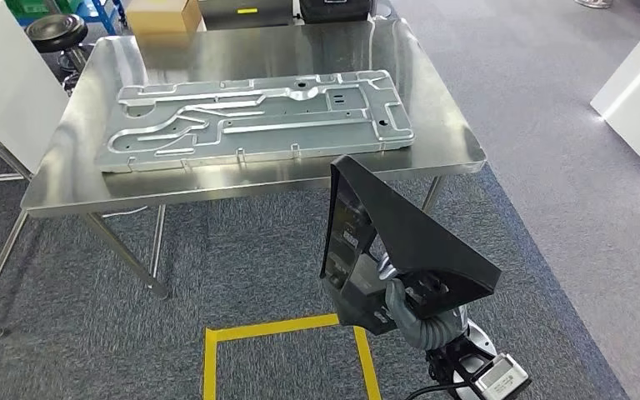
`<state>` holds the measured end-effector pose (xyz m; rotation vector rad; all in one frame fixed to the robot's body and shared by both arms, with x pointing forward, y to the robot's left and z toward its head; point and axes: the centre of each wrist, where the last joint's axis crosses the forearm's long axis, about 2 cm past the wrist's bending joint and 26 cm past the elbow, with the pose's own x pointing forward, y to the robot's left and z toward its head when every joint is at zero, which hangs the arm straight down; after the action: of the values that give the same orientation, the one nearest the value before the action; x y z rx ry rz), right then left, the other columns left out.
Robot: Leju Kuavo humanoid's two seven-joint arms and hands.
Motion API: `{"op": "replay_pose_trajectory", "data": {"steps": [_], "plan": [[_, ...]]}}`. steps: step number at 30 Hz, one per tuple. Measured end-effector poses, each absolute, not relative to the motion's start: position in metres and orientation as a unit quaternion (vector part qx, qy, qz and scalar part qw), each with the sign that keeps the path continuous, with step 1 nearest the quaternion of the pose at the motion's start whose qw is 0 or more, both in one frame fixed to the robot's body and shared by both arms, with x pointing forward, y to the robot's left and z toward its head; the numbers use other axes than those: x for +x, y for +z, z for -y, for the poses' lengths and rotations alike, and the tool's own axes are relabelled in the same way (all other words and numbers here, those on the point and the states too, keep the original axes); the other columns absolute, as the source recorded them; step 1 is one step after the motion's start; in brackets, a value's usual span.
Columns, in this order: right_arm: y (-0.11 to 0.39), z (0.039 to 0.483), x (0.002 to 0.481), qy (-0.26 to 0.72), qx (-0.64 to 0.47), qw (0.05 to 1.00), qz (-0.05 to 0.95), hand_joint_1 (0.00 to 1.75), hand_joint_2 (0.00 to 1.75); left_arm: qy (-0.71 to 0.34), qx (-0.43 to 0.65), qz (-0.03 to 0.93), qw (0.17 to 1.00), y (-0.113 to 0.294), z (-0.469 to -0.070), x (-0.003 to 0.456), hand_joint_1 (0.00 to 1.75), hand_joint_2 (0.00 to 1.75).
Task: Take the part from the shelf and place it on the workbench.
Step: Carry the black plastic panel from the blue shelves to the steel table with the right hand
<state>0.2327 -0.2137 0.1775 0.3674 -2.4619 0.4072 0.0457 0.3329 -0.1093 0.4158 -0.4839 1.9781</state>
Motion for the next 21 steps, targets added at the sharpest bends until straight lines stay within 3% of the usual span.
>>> {"op": "replay_pose_trajectory", "data": {"steps": [11, 21], "plan": [[0.195, 0.216, 0.234, 0.123, 0.127, 0.276, 0.945, 1.75, 1.75, 0.821, 0.172, 0.2, 0.506, -0.109, -0.334, 0.047, 0.0, 1.75], [0.267, 0.243, 0.271, 0.089, 0.092, 0.154, 0.98, 1.75, 1.75, 0.819, 0.176, 0.209, 0.504, -0.109, -0.334, 0.048, 0.0, 1.75]]}}
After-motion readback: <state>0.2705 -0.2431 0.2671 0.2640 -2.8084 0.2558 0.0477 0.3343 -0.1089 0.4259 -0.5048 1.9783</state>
